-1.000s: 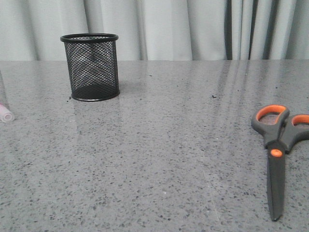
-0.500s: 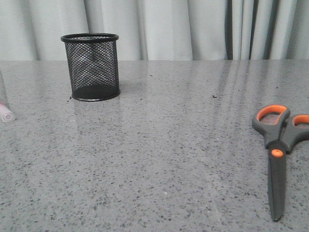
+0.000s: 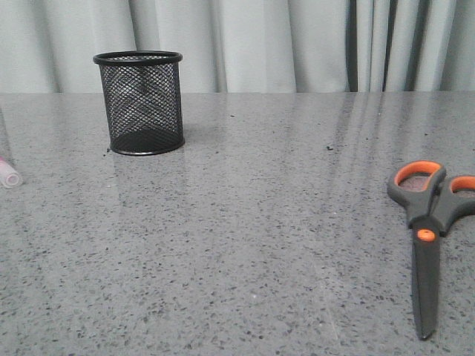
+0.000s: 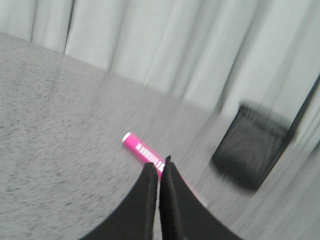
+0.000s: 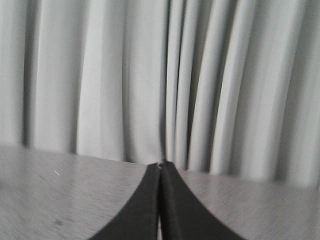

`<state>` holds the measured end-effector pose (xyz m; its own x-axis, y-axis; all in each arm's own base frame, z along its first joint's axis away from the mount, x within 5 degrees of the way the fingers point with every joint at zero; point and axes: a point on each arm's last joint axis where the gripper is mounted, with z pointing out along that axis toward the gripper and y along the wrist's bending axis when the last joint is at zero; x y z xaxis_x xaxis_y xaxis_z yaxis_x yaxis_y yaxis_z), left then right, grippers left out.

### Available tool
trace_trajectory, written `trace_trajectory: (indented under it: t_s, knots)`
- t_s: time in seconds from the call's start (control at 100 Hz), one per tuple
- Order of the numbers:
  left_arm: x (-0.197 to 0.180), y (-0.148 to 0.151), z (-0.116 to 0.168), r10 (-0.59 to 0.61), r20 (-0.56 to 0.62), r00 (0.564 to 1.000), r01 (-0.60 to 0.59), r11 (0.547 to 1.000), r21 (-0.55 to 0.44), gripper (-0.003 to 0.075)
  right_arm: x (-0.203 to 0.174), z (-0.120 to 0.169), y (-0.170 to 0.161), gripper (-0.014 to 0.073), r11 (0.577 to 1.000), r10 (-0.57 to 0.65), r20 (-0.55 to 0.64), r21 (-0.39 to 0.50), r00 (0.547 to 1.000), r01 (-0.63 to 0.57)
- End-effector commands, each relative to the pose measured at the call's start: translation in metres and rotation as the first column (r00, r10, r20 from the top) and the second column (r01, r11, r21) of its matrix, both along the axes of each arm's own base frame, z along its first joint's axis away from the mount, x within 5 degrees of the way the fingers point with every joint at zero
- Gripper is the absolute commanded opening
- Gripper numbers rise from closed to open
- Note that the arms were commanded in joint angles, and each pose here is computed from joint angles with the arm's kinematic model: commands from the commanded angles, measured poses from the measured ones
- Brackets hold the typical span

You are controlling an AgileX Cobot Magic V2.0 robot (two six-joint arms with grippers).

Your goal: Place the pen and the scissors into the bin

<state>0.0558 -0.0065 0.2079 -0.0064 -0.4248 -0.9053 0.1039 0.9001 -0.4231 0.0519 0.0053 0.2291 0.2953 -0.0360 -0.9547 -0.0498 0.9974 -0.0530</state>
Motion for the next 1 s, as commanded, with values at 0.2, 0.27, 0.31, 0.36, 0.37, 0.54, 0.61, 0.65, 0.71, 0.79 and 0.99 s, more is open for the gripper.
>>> trace_trajectory:
  t_s: [0.2, 0.27, 0.31, 0.36, 0.37, 0.54, 0.61, 0.65, 0.71, 0.79, 0.99]
  knots:
    - [-0.002, 0.006, 0.006, 0.038, 0.058, 0.998, -0.006, 0.882, -0.472, -0.0018, -0.005, 0.014, -0.006, -0.0068, 0.924, 0.047, 0.042, 0.377, 0.998, -0.060]
    - [-0.006, 0.003, 0.020, 0.010, 0.092, 0.996, 0.024, 0.931, -0.363, -0.0014, -0.005, 0.024, -0.006, -0.0068, 0.921, 0.055, 0.000, 0.385, 0.999, -0.050]
    - [-0.008, 0.002, 0.032, 0.004, 0.121, 0.993, 0.031, 0.958, -0.285, -0.0001, -0.005, 0.030, -0.005, -0.0065, 0.922, 0.062, -0.056, 0.386, 0.997, -0.035]
    - [-0.010, 0.001, 0.046, -0.001, 0.149, 0.989, 0.030, 0.980, -0.195, 0.0035, -0.002, 0.038, -0.004, -0.0040, 0.922, 0.072, -0.120, 0.387, 0.990, -0.020]
    - [-0.011, 0.001, 0.051, 0.000, 0.161, 0.987, 0.028, 0.985, -0.172, 0.0049, -0.001, 0.038, -0.004, -0.0026, 0.922, 0.074, -0.134, 0.387, 0.988, -0.016]
    - [0.001, -0.003, 0.094, -0.031, 0.102, 0.994, 0.036, 0.999, -0.039, 0.0206, 0.018, 0.071, 0.000, 0.0292, 0.924, 0.124, -0.269, 0.382, 0.955, -0.012]
    - [0.016, -0.008, 0.107, -0.074, 0.002, 0.997, 0.074, 0.997, -0.028, 0.0223, 0.033, 0.079, 0.003, 0.0414, 0.928, 0.144, -0.402, 0.372, 0.904, 0.018]
    - [0.025, -0.011, 0.116, -0.100, -0.051, 0.994, 0.099, 0.995, -0.019, 0.0223, 0.040, 0.083, 0.005, 0.0433, 0.930, 0.154, -0.454, 0.366, 0.878, 0.026]
    - [0.048, -0.016, 0.125, -0.136, -0.174, 0.975, 0.135, 0.991, -0.016, 0.0223, 0.052, 0.092, 0.008, 0.0433, 0.933, 0.168, -0.512, 0.357, 0.842, 0.031]
    - [0.072, -0.021, 0.134, -0.175, -0.288, 0.942, 0.181, 0.984, -0.008, 0.0223, 0.065, 0.097, 0.012, 0.0433, 0.936, 0.182, -0.547, 0.352, 0.817, 0.027]
    - [0.143, -0.033, 0.132, -0.242, -0.548, 0.801, 0.210, 0.970, -0.122, 0.0246, 0.077, 0.101, 0.021, 0.0433, 0.930, 0.237, -0.554, 0.366, 0.798, -0.022]
